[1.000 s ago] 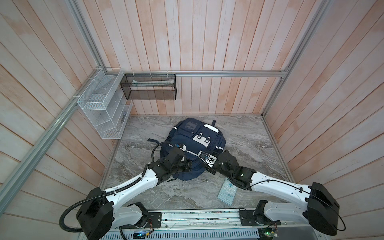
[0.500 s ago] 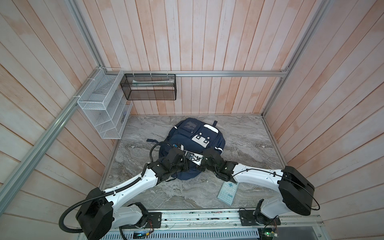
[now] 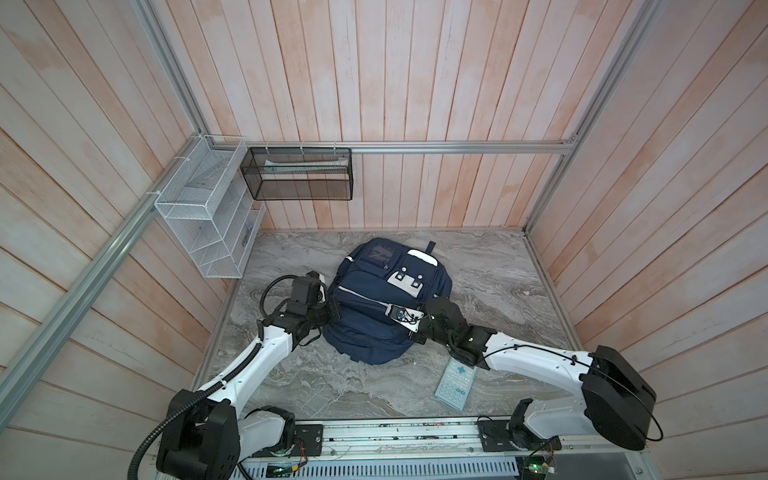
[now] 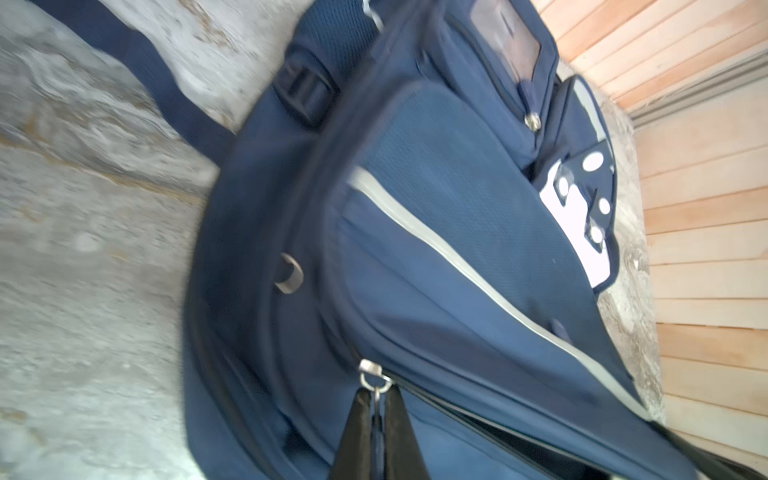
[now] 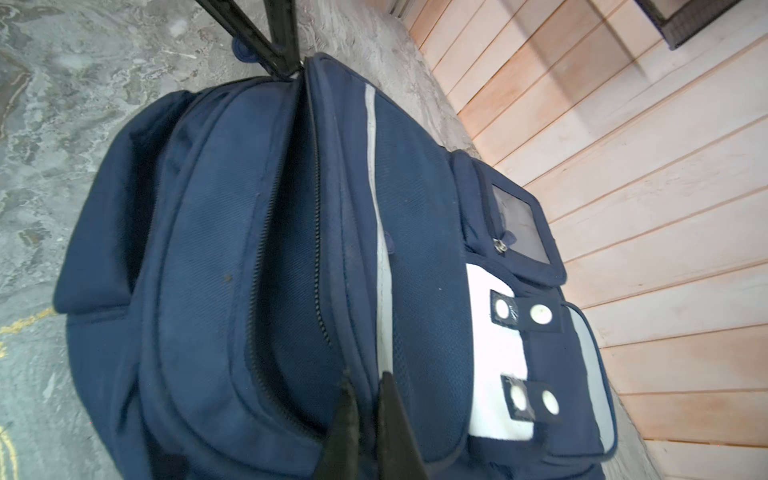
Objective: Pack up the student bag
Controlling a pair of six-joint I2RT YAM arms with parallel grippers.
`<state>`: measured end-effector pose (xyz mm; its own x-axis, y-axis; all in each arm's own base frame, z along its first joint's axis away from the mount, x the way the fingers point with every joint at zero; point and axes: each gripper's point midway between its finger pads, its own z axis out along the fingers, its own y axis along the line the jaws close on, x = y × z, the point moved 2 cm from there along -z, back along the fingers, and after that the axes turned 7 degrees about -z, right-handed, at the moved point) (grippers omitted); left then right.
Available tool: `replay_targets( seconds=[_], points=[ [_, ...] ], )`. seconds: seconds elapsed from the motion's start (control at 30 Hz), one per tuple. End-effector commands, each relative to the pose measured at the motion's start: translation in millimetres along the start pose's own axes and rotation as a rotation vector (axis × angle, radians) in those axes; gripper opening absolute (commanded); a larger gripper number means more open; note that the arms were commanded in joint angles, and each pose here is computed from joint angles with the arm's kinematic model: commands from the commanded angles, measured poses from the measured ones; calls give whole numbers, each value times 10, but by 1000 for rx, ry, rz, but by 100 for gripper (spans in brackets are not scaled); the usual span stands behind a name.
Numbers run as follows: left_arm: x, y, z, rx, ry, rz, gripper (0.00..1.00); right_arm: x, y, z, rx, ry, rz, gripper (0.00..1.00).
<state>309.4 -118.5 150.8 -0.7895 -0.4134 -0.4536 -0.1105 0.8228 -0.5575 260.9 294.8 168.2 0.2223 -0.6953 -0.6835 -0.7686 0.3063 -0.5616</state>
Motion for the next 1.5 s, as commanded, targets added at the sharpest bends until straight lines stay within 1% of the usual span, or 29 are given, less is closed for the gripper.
replay_targets(
  seconds=[0.0, 0.07, 0.13, 0.17, 0.23, 0.27, 0.33, 0.37, 0.43, 0.5, 0.6, 0.7, 0.83, 0.9, 0.93, 0.97, 1.0, 1.03, 1.07, 1.13, 1.27, 1.33, 1.47],
  points=[
    [-234, 97, -108, -57, -81, 29, 0, 545, -361, -107, 125, 177, 73, 0],
    [-113, -1, -119, 2, -47, 16, 0, 682, -591, -142, 209, 221, 111, 0],
    [52, -109, -132, 27, -22, 20, 0, 781, -747, -171, 270, 258, 150, 0],
    [163, -187, -135, 37, -4, 29, 0, 810, -813, -183, 291, 272, 184, 7],
    [354, -310, -141, 65, 32, 29, 0, 765, -827, -201, 263, 271, 237, 31],
    [442, -377, -144, 90, 50, 25, 0, 656, -767, -228, 217, 241, 258, 40],
    [537, -479, -162, 129, 61, 9, 0, 395, -599, -338, 143, 142, 279, 52],
    [580, -548, -173, 148, 65, 13, 0, 239, -494, -408, 119, 77, 275, 56],
    [648, -649, -173, 162, 79, 23, 0, -48, -330, -531, 100, -49, 245, 62],
    [709, -767, -168, 176, 92, 45, 0, -275, -194, -554, 83, -121, 204, 63],
    [742, -886, -164, 191, 99, 63, 0, -430, -18, -384, 46, -116, 108, 62],
    [744, -928, -170, 204, 96, 62, 0, -519, 105, -116, -2, -92, 38, 61],
    [757, -915, -159, 201, 98, 61, 0, -576, 292, 167, -94, -53, -14, 57],
    [771, -913, -145, 202, 102, 61, 0, -518, 415, 247, -148, -16, -37, 54],
    [771, -920, -141, 205, 103, 60, 0, -467, 448, 284, -152, 15, -49, 51],
    [779, -919, -132, 207, 105, 59, 0, -442, 461, 311, -154, 35, -54, 43],
    [779, -914, -124, 206, 104, 59, 0, -423, 462, 327, -154, 47, -59, 33],
    [780, -898, -109, 200, 103, 60, 0, -404, 454, 333, -147, 58, -61, 19],
    [765, -869, -89, 191, 98, 58, 0, -388, 448, 330, -141, 65, -57, 11],
    [679, -773, -47, 168, 80, 60, 0, -320, 465, 288, -134, 73, -69, 1],
    [350, -414, 23, 9, -8, 87, 0, -147, 509, 169, -138, 86, -106, 0],
    [148, -245, 55, -5, -27, 52, 0, -82, 484, 109, -154, 84, -93, 0],
    [-252, 39, 97, -47, -114, 8, 0, 21, 360, 18, -155, 58, -64, 0]
  ],
)
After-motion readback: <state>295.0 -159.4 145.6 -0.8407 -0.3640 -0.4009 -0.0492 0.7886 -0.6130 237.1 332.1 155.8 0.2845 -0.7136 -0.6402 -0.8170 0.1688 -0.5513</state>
